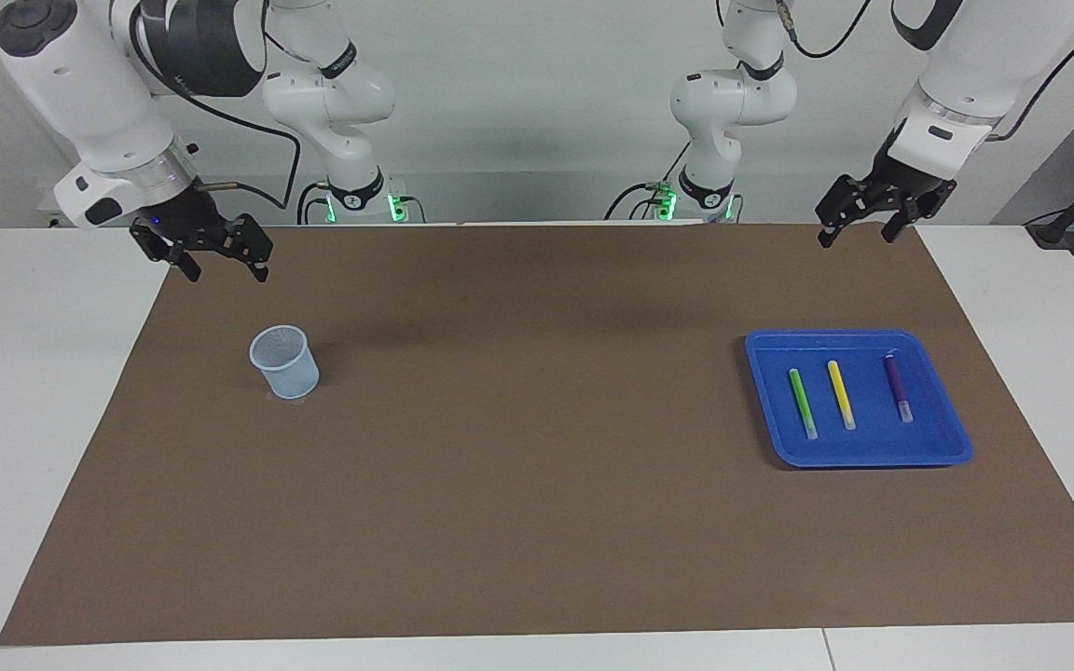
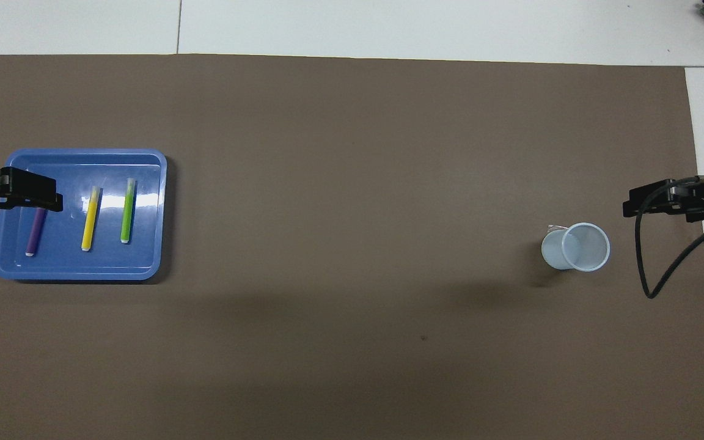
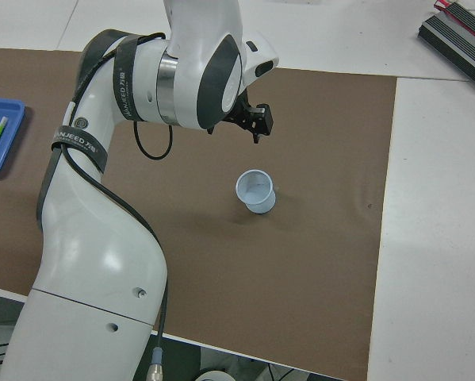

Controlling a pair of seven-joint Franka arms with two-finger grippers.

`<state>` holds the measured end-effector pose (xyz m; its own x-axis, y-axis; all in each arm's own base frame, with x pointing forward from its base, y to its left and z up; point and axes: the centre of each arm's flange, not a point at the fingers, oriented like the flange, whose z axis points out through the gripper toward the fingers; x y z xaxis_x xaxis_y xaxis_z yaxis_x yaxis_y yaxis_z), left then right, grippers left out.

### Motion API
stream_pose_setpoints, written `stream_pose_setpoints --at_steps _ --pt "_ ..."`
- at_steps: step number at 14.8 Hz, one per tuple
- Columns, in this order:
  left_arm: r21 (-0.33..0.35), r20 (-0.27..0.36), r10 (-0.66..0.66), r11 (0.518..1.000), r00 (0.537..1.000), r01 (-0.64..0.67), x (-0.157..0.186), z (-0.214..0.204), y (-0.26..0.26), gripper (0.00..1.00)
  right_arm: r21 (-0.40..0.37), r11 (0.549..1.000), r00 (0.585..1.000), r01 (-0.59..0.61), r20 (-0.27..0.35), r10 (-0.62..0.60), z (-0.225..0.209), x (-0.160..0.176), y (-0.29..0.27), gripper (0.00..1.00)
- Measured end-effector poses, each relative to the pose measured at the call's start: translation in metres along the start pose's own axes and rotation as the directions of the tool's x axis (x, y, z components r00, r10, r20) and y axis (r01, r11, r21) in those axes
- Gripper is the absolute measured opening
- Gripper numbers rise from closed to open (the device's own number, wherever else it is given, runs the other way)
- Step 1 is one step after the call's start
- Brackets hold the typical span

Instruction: Transfer and insert pens with both arms

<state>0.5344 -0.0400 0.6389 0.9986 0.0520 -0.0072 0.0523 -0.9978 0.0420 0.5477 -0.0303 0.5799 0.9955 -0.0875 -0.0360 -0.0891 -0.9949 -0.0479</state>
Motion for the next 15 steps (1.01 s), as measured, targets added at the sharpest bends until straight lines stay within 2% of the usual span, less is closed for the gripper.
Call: stream_pose_setpoints --at_steps 8,15 --pt "0.001 -0.009 -0.012 1.000 1.000 0.012 0.002 0.002 -0.006 1.00 0.000 1.000 1.000 0.000 0.000 0.000 0.000 0.000 0.000 1.00" --pt "0.002 -0.033 -0.013 1.000 0.999 0.013 -0.015 0.052 -0.027 1.00 0.000 1.000 1.000 0.000 0.000 0.000 0.000 0.000 0.000 1.00"
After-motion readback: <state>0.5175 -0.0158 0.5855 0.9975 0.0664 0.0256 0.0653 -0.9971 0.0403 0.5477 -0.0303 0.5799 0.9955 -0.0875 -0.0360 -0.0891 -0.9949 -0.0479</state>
